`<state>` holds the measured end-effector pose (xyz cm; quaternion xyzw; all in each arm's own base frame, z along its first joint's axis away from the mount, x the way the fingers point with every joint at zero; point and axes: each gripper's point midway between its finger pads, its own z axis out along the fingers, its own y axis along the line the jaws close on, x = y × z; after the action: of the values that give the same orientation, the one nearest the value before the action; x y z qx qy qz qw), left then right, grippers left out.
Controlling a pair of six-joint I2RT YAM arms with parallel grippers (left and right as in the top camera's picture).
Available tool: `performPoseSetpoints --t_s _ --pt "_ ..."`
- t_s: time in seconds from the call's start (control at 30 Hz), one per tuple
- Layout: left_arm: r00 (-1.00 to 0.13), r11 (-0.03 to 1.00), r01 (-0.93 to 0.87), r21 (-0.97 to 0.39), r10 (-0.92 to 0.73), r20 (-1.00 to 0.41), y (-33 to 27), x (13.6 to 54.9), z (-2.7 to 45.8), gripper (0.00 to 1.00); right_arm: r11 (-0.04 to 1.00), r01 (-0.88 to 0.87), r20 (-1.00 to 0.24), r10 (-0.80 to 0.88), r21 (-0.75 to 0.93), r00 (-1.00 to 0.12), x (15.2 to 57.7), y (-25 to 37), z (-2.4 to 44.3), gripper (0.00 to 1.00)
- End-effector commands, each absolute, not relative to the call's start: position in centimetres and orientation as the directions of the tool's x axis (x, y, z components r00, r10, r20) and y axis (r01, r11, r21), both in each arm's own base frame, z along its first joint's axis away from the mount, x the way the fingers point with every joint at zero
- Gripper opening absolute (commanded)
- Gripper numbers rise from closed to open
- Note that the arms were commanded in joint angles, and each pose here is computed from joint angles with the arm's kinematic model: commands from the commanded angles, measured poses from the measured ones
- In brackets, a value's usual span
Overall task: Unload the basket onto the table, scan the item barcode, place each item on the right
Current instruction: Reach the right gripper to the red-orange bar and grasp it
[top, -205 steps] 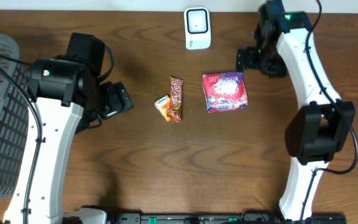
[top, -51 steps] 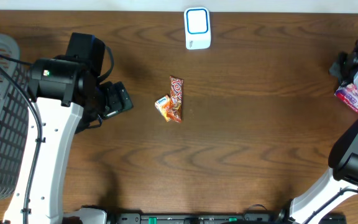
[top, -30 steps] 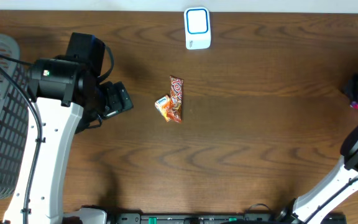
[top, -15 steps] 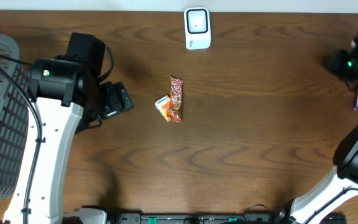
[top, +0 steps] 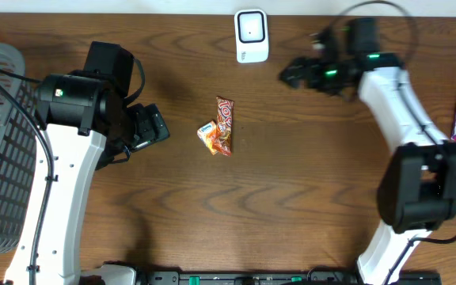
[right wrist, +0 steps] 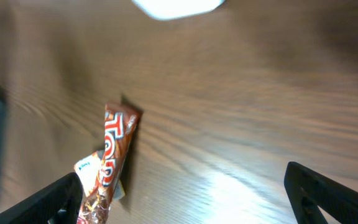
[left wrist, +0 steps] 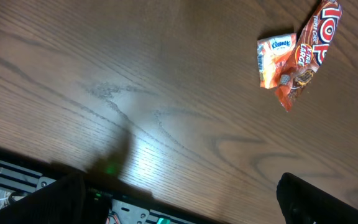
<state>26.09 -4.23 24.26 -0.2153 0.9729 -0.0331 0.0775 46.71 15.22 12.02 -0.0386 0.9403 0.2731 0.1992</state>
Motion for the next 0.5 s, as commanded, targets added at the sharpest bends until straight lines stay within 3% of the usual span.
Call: performPoseSetpoints --t_s 0.0,0.37,0.47 --pt "-0.893 0.904 -0.419 -0.081 -0.426 -0.141 -3.8 26.2 24.3 0.98 0.937 -0.077 -0.382 0.064 0.341 -0.922 46.0 16.5 9.6 0.99" --pt "-0.893 0.904 -0.419 -0.081 -0.426 -0.141 -3.8 26.2 24.3 0.98 0.952 -0.089 -0.432 0.049 0.294 -0.901 42.8 27.0 5.5 0.99" --pt "-0.893 0.904 -0.419 -0.081 -0.426 -0.141 -3.8 26.2 24.3 0.98 0.952 -0.100 -0.414 0.030 0.289 -0.910 41.9 28.7 3.8 0.92"
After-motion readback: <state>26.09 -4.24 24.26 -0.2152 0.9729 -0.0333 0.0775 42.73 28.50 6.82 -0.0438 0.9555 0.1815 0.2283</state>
